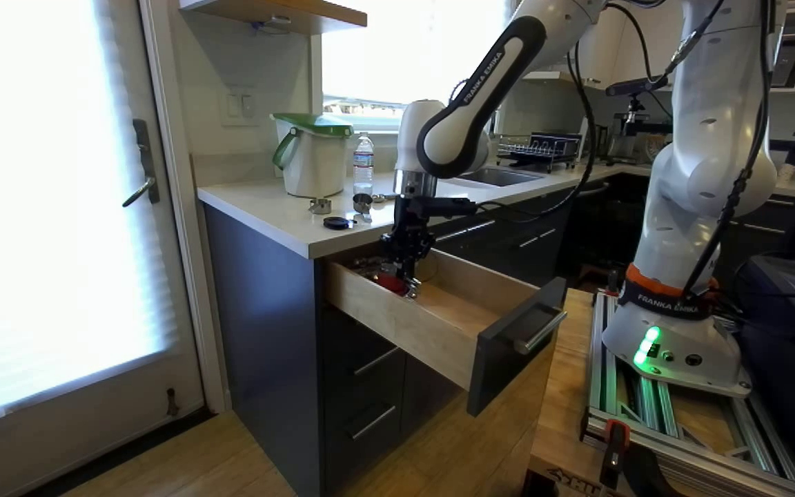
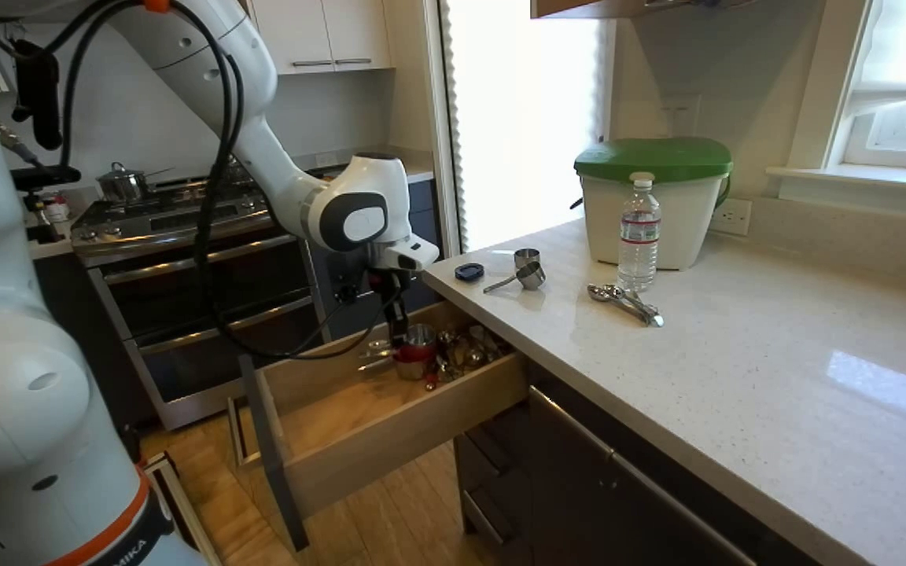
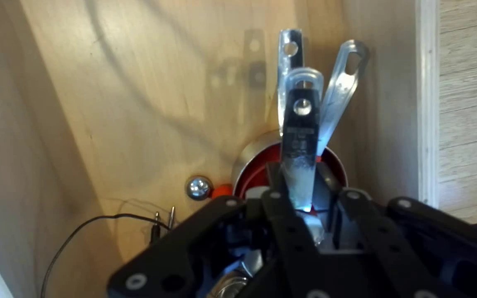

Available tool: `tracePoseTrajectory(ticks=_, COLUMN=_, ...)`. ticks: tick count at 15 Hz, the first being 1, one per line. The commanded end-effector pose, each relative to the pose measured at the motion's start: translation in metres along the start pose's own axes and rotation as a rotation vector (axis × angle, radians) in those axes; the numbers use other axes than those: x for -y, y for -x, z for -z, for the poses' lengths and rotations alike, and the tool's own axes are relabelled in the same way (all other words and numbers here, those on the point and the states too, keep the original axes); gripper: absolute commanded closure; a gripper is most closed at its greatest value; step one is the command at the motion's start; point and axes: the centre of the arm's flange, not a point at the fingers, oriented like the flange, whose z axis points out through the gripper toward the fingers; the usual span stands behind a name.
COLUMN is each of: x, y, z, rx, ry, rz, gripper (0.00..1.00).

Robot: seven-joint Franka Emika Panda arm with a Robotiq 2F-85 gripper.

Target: Transfer the scoop from the drawer to the counter

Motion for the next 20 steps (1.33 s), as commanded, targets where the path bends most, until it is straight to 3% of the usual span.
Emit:
tracePoseTrajectory(ticks=1, x=-0.009, y=0.009, z=0.018, rx=-0.017, ry=0.032, rz=-0.013, gripper=0.95)
tracePoseTrajectory(ticks=10, x=-0.015, y=0.012, z=0.041, rx=-0.036, ry=0.042, rz=-0.023, gripper=0.95)
tracePoseTrajectory(ticks=16, x=-0.039, y=0.012, z=0.107, rx=-0.044, ry=0.149, rz=-0.074, gripper=0.95)
tracePoseTrajectory(ticks=20, x=-0.050, y=0.004, z=0.159, rx=-0.092, ry=0.200, rz=-0.068, gripper=0.95)
